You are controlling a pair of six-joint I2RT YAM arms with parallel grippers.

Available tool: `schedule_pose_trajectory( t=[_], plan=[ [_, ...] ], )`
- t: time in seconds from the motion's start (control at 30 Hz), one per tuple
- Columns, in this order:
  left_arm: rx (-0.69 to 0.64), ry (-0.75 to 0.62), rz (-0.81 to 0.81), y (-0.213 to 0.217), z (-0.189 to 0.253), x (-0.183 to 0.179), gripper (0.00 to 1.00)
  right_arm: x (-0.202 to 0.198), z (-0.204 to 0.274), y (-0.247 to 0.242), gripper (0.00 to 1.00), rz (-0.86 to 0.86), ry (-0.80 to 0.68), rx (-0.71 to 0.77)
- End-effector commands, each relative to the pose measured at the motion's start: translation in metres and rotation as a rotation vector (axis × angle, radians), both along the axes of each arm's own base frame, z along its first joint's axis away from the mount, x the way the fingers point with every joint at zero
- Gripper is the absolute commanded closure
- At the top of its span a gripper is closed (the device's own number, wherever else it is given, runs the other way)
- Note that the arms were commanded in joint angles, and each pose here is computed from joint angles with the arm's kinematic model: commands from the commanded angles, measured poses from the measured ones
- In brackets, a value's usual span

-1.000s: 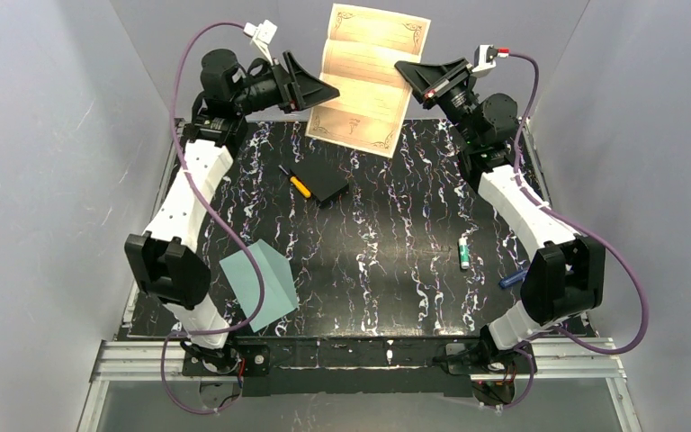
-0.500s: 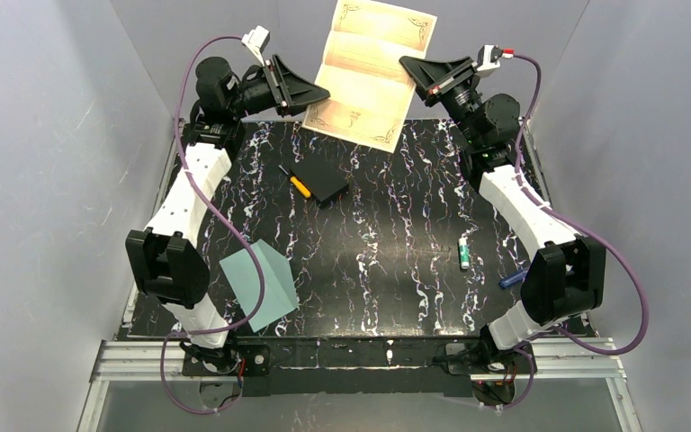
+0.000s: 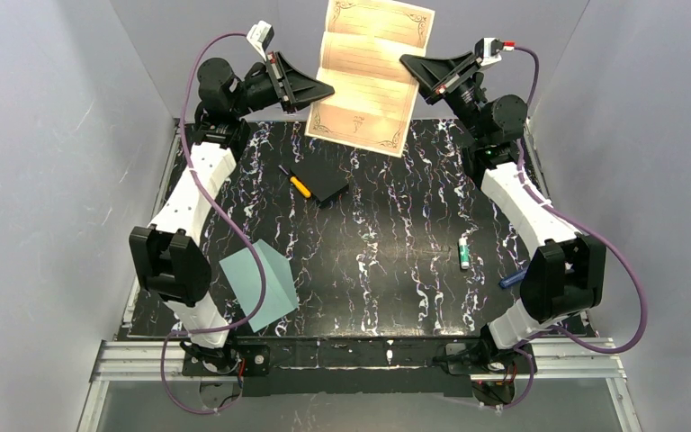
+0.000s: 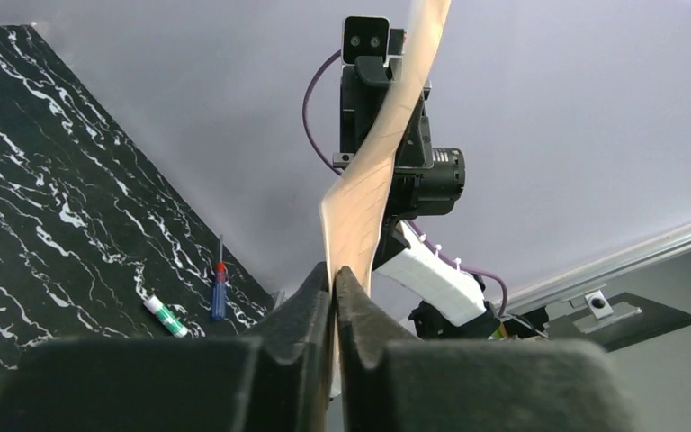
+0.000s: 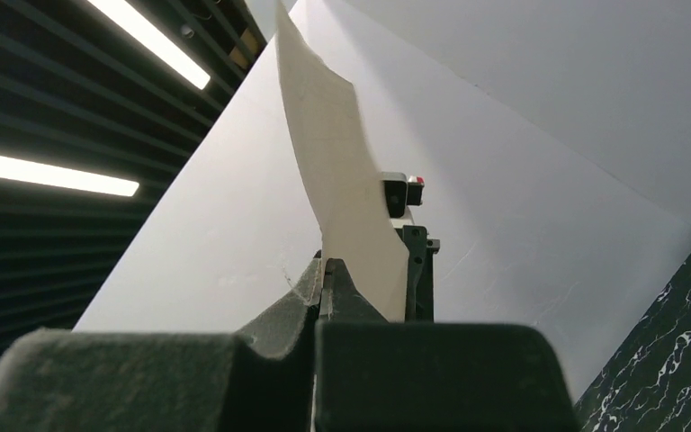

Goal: Place the letter into the envelope and seal it

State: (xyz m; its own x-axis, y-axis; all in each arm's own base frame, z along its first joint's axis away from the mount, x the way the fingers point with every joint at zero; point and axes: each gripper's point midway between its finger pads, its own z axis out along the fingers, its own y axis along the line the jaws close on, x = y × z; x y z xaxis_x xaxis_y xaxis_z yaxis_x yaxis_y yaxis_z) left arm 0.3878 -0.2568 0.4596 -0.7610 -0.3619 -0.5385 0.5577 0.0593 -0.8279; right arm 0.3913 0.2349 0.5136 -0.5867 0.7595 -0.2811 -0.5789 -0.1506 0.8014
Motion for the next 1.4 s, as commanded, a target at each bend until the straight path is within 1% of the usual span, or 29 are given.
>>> schedule_pose_trajectory(
  t=[0.0,0.03,0.07,0.1,0.17,0.23,0.27,0.37,0.47,0.57,0.7,0.83,0.9,1.0,1.1,1.17,1.23,1.37],
  plan=[
    [-0.019,-0.06,-0.042,-0.002,0.014,-0.012,1.0,-0.022,0.028,0.0,0.99,0.027,-0.139,-0.012],
    [-0.02,-0.06,-0.044,-0.002,0.014,-0.013,1.0,-0.023,0.027,0.002,0.99,0.031,-0.151,-0.03],
    [-0.018,-0.066,-0.044,-0.002,0.014,-0.014,1.0,-0.027,0.027,0.005,0.94,0.043,-0.192,-0.063],
    [-0.014,-0.075,-0.045,-0.002,0.013,-0.015,1.0,-0.032,0.028,0.008,0.82,0.051,-0.249,-0.102],
    [-0.003,-0.093,-0.045,0.0,0.01,-0.017,1.0,-0.04,0.023,0.016,0.52,0.079,-0.349,-0.199],
    [-0.003,-0.073,-0.035,0.001,0.004,-0.013,1.0,-0.046,0.02,0.019,0.31,0.081,-0.42,-0.257],
    [-0.007,-0.053,-0.034,0.001,0.003,-0.011,1.0,-0.048,0.017,0.021,0.27,0.078,-0.459,-0.287],
    [-0.016,-0.025,-0.039,0.001,0.003,-0.008,1.0,-0.06,0.01,0.026,0.24,0.133,-0.544,-0.355],
    [-0.028,-0.004,-0.027,0.001,0.004,-0.004,1.0,-0.08,0.001,0.029,0.25,0.216,-0.625,-0.413],
    [-0.049,0.064,-0.021,0.001,0.001,0.005,1.0,-0.096,-0.008,0.028,0.25,0.254,-0.683,-0.462],
    [-0.07,0.146,0.005,0.004,-0.009,0.023,1.0,-0.104,-0.018,0.026,0.22,0.232,-0.716,-0.559],
    [-0.06,0.132,0.013,0.007,-0.013,0.026,1.0,-0.114,-0.029,0.025,0.2,0.286,-0.715,-0.627],
    [-0.05,0.113,0.015,0.009,-0.014,0.026,1.0,-0.12,-0.029,0.023,0.19,0.285,-0.731,-0.648],
    [-0.023,0.052,0.007,0.01,-0.016,0.021,1.0,-0.11,-0.021,0.019,0.18,0.176,-0.711,-0.689],
    [0.022,-0.046,-0.009,0.011,-0.02,0.009,1.0,-0.08,-0.009,0.007,0.19,-0.045,-0.61,-0.754],
    [0.053,-0.109,-0.031,0.012,-0.024,0.0,1.0,-0.068,-0.002,0.0,0.19,-0.134,-0.577,-0.774],
    [0.088,-0.2,-0.06,0.012,-0.027,-0.015,1.0,-0.067,-0.005,0.003,0.19,-0.099,-0.581,-0.792],
    [0.148,-0.396,-0.106,0.015,-0.03,-0.044,1.0,-0.087,-0.022,0.029,0.19,0.109,-0.657,-0.786]
  ],
)
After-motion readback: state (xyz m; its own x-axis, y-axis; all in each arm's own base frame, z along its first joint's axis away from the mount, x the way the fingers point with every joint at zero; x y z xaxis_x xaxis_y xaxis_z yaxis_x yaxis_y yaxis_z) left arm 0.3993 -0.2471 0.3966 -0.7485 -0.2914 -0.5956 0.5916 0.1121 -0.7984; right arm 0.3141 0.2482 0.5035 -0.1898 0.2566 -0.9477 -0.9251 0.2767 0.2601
